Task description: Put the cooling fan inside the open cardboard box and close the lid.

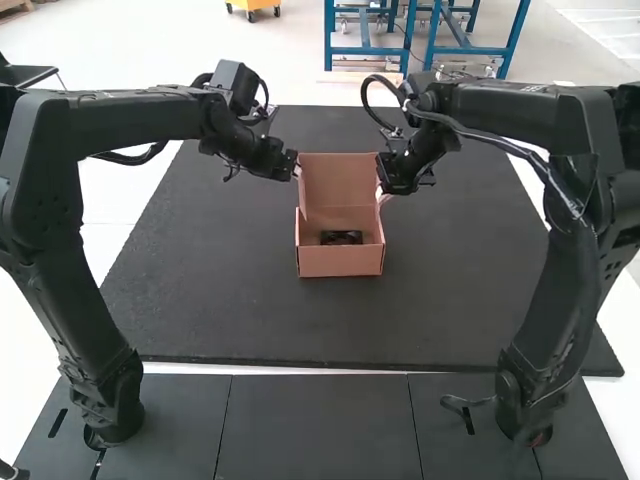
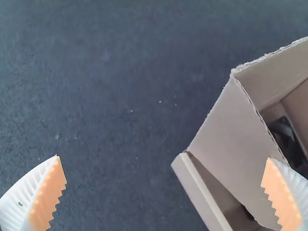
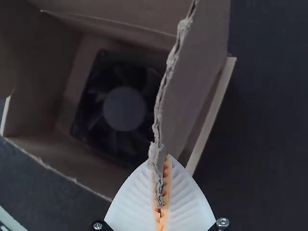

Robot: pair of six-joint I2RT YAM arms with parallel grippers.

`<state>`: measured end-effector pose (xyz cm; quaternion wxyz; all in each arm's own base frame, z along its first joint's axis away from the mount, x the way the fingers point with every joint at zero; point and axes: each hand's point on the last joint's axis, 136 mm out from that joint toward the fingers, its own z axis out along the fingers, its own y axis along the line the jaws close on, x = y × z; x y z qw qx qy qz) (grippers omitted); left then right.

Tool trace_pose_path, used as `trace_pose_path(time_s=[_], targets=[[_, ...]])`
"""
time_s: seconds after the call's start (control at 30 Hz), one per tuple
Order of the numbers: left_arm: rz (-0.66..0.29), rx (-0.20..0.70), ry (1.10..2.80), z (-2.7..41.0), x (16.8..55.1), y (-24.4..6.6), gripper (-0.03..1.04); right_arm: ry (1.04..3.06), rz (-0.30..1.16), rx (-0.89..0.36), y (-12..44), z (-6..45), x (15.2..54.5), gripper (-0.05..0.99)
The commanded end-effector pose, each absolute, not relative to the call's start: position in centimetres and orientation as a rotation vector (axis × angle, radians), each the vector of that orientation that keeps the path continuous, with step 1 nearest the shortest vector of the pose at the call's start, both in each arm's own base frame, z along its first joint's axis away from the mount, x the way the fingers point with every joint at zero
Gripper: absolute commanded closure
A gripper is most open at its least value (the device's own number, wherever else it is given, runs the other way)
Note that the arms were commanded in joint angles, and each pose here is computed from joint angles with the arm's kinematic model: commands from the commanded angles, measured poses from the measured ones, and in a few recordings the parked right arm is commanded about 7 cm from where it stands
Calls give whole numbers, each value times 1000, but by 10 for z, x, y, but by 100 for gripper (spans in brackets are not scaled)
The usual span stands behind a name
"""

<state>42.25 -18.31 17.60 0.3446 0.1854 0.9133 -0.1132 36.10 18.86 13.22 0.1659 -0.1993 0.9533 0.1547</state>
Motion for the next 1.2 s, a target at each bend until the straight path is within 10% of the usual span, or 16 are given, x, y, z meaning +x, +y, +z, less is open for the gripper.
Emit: trace_pose_path(time_s=[0.0,1.17], targets=[[-318,493,2310,201,420,-189,5,2679,438,-609,194,143,363,95],[-312,553,2383,164,397,-193,5,2774,422,-665,185,135,337,95]])
